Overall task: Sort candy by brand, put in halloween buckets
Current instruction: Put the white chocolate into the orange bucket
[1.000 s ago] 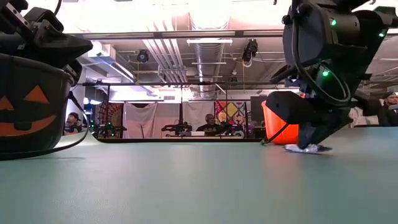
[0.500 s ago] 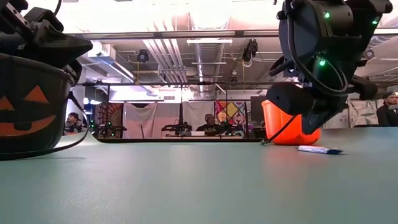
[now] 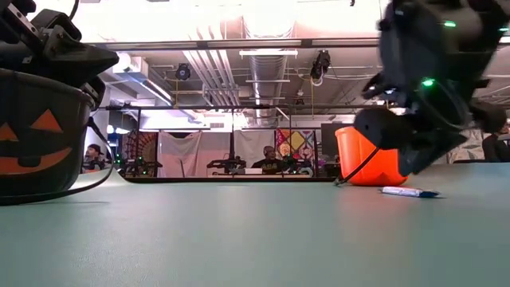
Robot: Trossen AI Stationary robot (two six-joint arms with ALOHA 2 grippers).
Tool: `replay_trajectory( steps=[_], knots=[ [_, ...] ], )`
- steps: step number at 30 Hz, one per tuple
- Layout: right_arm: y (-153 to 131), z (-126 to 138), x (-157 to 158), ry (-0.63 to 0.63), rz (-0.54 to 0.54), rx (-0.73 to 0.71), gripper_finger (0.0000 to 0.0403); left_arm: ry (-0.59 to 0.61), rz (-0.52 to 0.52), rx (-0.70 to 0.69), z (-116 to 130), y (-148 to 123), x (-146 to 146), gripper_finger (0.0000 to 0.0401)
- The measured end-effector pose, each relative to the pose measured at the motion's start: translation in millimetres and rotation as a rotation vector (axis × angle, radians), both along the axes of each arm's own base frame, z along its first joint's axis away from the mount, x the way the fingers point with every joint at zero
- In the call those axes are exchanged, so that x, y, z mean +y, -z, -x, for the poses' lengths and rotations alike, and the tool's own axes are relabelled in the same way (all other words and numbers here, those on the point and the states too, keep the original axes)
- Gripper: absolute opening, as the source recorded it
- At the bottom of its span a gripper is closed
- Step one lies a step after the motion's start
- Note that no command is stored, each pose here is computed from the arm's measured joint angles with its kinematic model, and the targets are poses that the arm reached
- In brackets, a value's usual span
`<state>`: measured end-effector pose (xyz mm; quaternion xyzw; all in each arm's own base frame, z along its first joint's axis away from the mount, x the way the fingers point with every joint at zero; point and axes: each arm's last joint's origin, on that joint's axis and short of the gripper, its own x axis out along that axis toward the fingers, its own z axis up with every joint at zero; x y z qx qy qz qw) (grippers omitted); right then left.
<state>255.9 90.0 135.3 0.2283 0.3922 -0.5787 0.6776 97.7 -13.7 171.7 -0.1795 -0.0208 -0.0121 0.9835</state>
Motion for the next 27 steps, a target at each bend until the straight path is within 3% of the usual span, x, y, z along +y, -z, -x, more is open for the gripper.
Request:
replay_trajectory(
  steps=[8, 14, 20, 27],
  knots=[
    [13.4, 17.7, 11.3, 0.023, 0.07, -0.103, 0.018, 0.0, 0.0, -0.001, 0.0, -0.1, 0.0, 0.0],
    [30.1, 24.2, 0.8, 0.025, 0.102, -0.137, 0.0229, 0.0, 0.0, 0.0, 0.0, 0.0, 0.0, 0.0],
    [45.6, 26.7, -4.1, 0.022, 0.068, -0.228, 0.0237, 0.0, 0.0, -0.001, 0.0, -0.2, 0.0, 0.0],
    [48.8, 21.3, -7.0, 0.022, 0.074, -0.249, 0.0201, 0.0, 0.0, 0.0, 0.0, 0.0, 0.0, 0.0]
  ],
)
